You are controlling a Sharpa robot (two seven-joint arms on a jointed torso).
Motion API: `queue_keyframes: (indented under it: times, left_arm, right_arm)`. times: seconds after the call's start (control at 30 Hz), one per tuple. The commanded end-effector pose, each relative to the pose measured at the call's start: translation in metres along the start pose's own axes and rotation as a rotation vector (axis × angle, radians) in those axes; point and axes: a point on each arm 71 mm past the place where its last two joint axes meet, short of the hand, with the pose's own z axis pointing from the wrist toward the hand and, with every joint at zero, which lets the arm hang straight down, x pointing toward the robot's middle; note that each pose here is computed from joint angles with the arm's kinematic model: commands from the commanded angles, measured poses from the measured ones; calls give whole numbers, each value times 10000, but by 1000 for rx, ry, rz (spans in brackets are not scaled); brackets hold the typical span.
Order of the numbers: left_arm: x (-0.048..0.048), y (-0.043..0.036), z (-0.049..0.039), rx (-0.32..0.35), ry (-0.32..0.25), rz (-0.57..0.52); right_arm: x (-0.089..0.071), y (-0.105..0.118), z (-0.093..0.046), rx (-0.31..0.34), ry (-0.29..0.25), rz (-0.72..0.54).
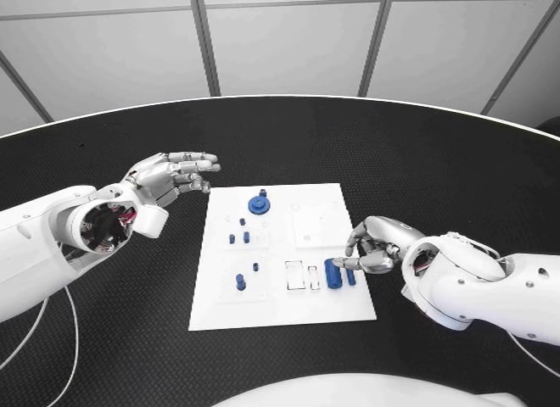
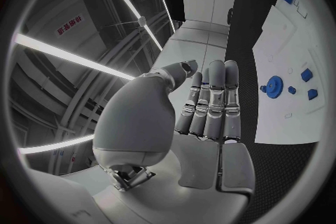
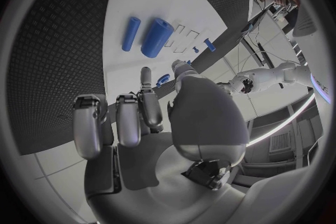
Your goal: Assemble the parts on the task board
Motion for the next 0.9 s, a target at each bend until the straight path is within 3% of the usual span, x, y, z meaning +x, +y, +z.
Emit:
queue_keyframes:
  times: [0.03, 0.9]
  left_arm:
    - [-1, 0, -3, 0, 0, 0]
    - [-10, 0, -22, -4, 3, -1]
  right_arm:
    - [66, 2, 7, 4, 17, -5]
    - [342, 47, 179, 17, 77, -26]
